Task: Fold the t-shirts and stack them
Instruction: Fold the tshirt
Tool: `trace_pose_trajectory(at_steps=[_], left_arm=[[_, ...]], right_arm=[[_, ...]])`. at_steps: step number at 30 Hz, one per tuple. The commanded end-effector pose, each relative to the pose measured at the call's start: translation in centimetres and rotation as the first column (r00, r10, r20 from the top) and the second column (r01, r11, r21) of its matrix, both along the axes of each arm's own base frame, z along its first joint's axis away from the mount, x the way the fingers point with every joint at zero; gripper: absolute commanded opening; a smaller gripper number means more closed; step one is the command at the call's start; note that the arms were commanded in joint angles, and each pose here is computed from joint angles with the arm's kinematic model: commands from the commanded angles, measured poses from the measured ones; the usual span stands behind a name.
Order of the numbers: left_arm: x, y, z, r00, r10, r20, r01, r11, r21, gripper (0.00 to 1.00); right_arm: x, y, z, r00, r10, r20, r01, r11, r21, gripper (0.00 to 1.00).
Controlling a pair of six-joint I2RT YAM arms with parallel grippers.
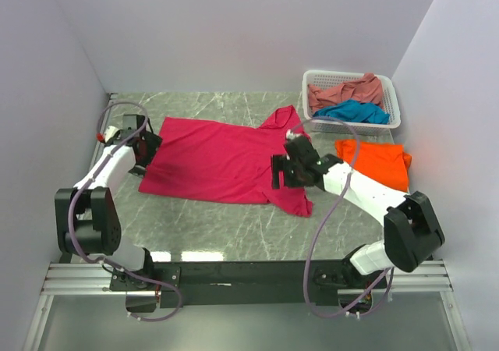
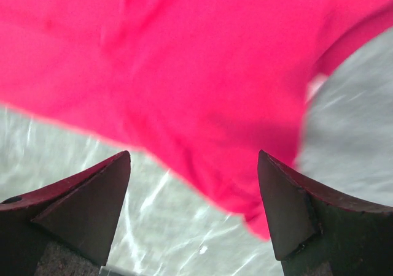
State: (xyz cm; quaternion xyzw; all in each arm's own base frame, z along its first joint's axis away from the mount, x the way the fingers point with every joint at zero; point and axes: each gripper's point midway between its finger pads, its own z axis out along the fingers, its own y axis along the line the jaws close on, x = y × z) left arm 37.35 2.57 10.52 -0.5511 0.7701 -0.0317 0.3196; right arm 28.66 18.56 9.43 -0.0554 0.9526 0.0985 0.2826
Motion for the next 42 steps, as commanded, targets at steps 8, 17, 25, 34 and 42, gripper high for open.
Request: trace_pose_trajectory(at_steps=[8, 17, 25, 34, 42], left_arm=[[-1.9, -2.9, -8.0, 0.965, -0.19, -0.179, 0.181, 0.981, -0.069, 0.99], [-5.7, -1.8, -10.9, 0.936, -0.152, -0.316, 0.149, 0.988, -0.032, 0.99], [-12.7, 0.7, -10.3, 0.912, 0.002, -0.409, 0.034, 0.996, 0.082, 0.99], [-15.1, 0.6, -6.0, 0.966, 0.041, -0.256, -0.023, 0.997, 0.074, 0.99], [-7.1, 1.1, 1.6, 0.998, 0.044, -0.044, -0.039, 0.995, 0.093, 0.99]], right_arm=[[-6.3, 0.6, -5.5, 0.967, -0.039, -0.25, 0.075, 0.988, 0.136, 0.91], [-8.4, -4.7, -8.9, 0.928, -0.207, -0.311, 0.198, 0.978, -0.06, 0.91], [-14.7, -5.5, -10.2, 0.877, -0.185, -0.442, 0.211, 0.978, 0.008, 0.91], [-14.9, -3.7, -5.0, 0.937, -0.093, -0.335, 0.17, 0.963, 0.208, 0.9], [-3.5, -2.0, 6.9, 0.982, -0.163, 0.098, 0.133, 0.957, 0.257, 0.98]])
